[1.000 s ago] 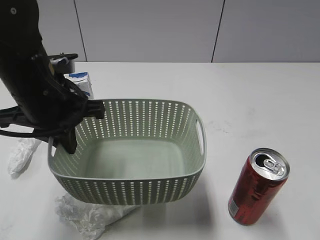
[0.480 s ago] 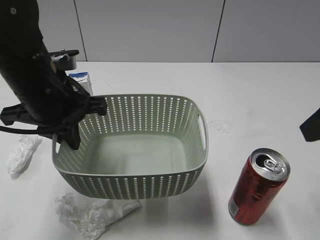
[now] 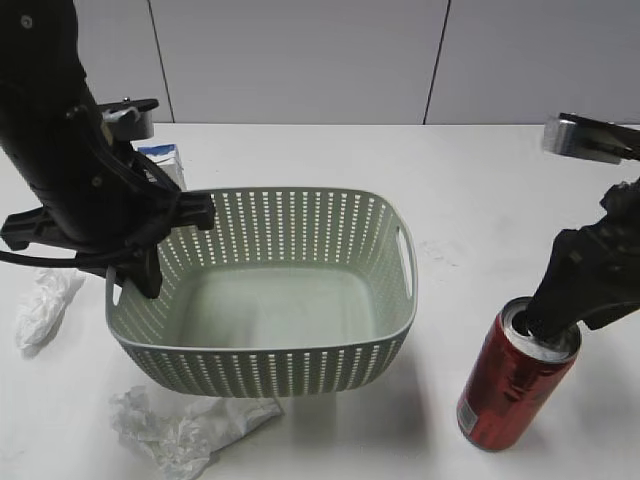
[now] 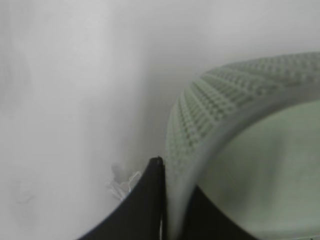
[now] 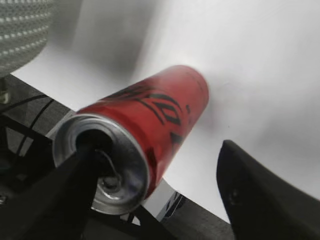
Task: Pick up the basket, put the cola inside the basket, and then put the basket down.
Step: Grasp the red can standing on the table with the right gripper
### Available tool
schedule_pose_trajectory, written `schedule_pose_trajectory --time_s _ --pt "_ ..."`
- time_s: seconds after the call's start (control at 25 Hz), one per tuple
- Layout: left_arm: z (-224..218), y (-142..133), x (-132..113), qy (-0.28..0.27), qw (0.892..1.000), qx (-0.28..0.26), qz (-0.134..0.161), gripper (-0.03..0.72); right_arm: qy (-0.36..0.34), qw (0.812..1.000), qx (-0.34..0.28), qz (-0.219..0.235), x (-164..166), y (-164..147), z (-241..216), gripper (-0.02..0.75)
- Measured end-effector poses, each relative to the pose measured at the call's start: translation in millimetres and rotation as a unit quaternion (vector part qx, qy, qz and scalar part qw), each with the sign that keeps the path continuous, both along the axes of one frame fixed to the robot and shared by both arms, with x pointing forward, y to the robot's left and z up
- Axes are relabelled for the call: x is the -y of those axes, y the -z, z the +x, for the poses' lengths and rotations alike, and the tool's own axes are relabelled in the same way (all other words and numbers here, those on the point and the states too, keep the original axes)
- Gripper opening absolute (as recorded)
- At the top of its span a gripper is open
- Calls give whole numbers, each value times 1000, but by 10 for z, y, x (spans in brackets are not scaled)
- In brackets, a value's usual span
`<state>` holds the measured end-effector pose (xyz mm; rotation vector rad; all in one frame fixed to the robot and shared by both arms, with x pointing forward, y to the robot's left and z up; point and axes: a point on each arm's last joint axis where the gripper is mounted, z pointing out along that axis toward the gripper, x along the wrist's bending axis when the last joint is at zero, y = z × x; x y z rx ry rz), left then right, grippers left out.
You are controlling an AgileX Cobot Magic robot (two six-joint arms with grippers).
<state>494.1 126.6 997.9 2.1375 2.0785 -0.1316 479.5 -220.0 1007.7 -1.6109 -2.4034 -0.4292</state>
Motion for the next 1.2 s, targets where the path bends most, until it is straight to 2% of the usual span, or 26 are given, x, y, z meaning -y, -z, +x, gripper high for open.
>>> schedule_pose_trajectory --time_s 0.24,0.52,0.72,0.96,1.2 --pt "-1 0 1 0 1000 0 -1 -4 7 999 -36 -1 -37 94 65 552" --pt "-1 0 1 0 1000 0 -1 -4 8 999 -34 -1 -38 82 74 552" --pt "-1 0 1 0 1000 0 -1 -4 1 1000 -18 -22 -11 -18 136 552" --pt "-3 0 1 0 1000 -2 0 -4 4 998 65 -22 9 -514 174 552" --pt "-4 0 0 0 1000 -2 0 -4 24 987 157 0 60 -1060 -78 552"
